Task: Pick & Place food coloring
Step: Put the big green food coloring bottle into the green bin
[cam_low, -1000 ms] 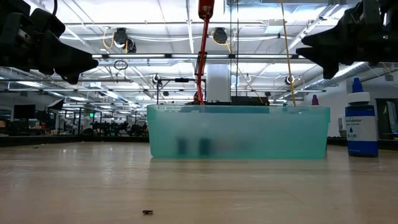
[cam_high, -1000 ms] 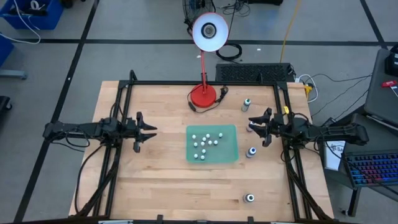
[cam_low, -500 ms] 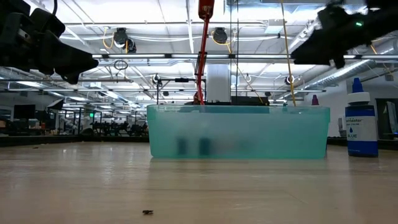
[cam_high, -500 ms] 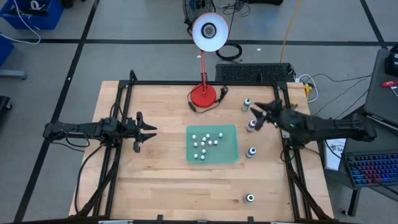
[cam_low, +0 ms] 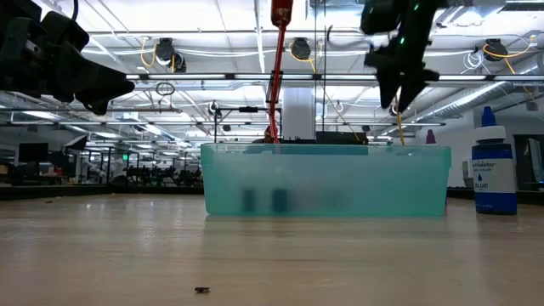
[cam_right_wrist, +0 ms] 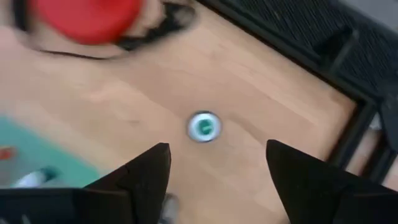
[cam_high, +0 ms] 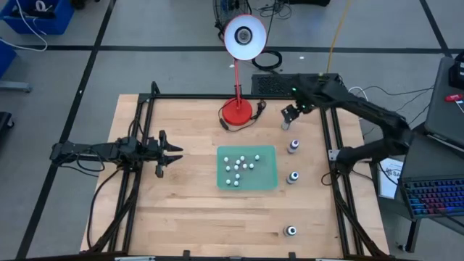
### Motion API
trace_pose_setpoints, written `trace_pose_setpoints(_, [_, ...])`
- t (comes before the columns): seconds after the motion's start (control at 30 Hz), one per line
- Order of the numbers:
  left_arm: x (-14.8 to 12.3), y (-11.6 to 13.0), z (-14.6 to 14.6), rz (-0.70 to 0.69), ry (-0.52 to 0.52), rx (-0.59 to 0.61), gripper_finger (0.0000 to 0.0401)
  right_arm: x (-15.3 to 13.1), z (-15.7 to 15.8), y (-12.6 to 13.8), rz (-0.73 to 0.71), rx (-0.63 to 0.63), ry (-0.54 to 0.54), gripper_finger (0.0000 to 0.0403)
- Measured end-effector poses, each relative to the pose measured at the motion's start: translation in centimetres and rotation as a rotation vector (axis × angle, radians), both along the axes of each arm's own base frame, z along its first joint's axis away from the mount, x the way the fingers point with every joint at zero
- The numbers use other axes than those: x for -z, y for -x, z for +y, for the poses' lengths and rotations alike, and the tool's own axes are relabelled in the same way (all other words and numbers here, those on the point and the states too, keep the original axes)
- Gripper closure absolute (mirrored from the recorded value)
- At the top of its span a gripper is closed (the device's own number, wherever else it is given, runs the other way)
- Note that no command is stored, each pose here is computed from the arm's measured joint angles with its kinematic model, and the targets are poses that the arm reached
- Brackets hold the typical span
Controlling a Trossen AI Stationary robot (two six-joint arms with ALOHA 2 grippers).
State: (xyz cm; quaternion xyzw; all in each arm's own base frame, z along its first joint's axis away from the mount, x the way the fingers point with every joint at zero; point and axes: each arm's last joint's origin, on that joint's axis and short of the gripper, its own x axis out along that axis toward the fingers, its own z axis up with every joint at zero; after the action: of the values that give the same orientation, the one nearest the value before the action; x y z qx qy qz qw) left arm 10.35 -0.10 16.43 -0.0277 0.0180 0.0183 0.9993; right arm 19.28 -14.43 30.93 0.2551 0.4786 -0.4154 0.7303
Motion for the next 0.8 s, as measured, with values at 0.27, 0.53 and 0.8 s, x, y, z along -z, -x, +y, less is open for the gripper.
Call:
trace_pose_setpoints(0.27, [0.0,0.0,0.0,0.0,0.0,0.0,0.0274,4.8,-3.1,-2.5,0.147,0.027,-0.108,0.015])
trace_pose_setpoints(0.53, [0.0,0.0,0.0,0.0,0.0,0.001,0.0274,8.4,-4.3,-4.5,0.204,-0.002,-0.178,0.0151])
trace_pose_setpoints(0.8, [0.0,0.0,0.0,0.0,0.0,0.001,0.0274,10.9,-4.8,-5.1,0.286,-0.005,-0.239,0.0151])
